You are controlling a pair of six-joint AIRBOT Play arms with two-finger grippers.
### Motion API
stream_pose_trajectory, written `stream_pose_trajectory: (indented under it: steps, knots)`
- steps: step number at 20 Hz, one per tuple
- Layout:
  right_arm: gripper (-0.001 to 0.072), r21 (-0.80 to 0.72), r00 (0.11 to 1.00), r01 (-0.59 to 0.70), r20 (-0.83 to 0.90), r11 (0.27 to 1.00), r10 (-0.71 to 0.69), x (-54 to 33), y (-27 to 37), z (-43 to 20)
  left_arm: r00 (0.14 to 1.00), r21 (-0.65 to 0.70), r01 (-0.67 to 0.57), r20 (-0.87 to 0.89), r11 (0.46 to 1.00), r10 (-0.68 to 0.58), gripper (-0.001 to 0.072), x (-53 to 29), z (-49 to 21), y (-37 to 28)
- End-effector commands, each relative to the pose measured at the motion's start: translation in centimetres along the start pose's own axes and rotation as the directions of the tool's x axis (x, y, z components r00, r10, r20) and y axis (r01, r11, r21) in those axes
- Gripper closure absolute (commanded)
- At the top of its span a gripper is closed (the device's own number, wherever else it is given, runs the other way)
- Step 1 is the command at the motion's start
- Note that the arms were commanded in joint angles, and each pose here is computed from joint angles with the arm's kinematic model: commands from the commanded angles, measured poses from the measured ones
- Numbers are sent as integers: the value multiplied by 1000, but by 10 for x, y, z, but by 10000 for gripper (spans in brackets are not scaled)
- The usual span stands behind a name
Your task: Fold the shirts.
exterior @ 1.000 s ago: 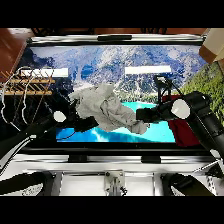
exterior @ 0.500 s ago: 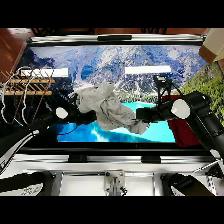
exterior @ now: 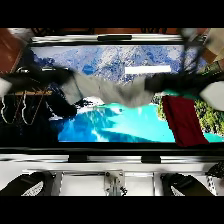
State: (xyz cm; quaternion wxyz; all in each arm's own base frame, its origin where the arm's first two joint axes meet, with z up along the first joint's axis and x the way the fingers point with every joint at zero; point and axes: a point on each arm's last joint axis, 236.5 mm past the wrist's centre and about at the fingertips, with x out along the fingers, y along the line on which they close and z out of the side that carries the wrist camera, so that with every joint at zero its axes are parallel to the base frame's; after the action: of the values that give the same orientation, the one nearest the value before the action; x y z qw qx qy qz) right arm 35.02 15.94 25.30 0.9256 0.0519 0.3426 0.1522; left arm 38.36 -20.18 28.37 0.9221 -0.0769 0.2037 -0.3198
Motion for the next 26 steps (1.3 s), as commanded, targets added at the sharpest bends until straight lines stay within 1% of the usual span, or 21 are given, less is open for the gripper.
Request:
stream_pose_trajectory:
  steps: [1,2,4,5,7,9,11,13,14,15,17,19,21,23,24,26]
  knots:
    - [632,-31,897,-81,433,996,86,-119,21,111,927,157,-58,376,986,-5,676,-162,130,-67]
    - [632,-42,829,-143,541,989,143,-163,32,131,901,158,-53,433,986,-21,676,-195,142,-85]
    - [632,-75,695,-216,688,973,207,-234,42,149,859,200,-57,509,978,-54,676,-244,150,-114]
    - [632,-85,656,-230,723,969,219,-257,42,148,845,212,-67,531,975,-58,676,-260,149,-122]
    - [632,-92,633,-242,740,966,229,-285,40,138,830,182,-96,558,978,-22,676,-278,148,-121]
    - [632,-84,668,-235,710,968,224,-289,36,122,847,152,-145,529,978,43,676,-274,141,-106]
    - [632,-57,766,-194,615,979,188,-266,28,99,905,105,-187,404,977,130,676,-248,115,-79]
    - [632,-22,888,-111,447,994,109,-224,12,69,953,60,-207,239,977,187,675,-213,81,-52]
    - [632,-10,932,-51,360,999,51,-201,1,56,965,41,-208,171,977,199,675,-193,66,-39]
    - [632,-13,952,7,307,1000,-3,-182,-10,50,971,20,-212,114,977,209,675,-172,53,-26]
    - [632,-34,954,133,274,990,-119,-142,-33,57,975,-22,-224,-22,974,223,675,-127,21,3]
    - [632,-66,943,213,276,975,-188,-94,-43,74,959,-66,-242,-166,968,229,675,-81,-15,34]
    - [632,-92,947,216,263,972,-185,-37,-38,85,930,-108,-267,-290,958,226,675,-35,-49,65]
    - [632,-100,960,210,211,973,-186,33,-34,84,905,-142,-289,-362,947,222,675,8,-75,94]
    - [632,-101,966,210,174,972,-191,66,-34,77,897,-165,-295,-388,941,213,675,28,-88,105]
    - [631,-86,975,219,49,972,-216,132,-39,45,875,-237,-293,-457,926,159,674,67,-123,120]
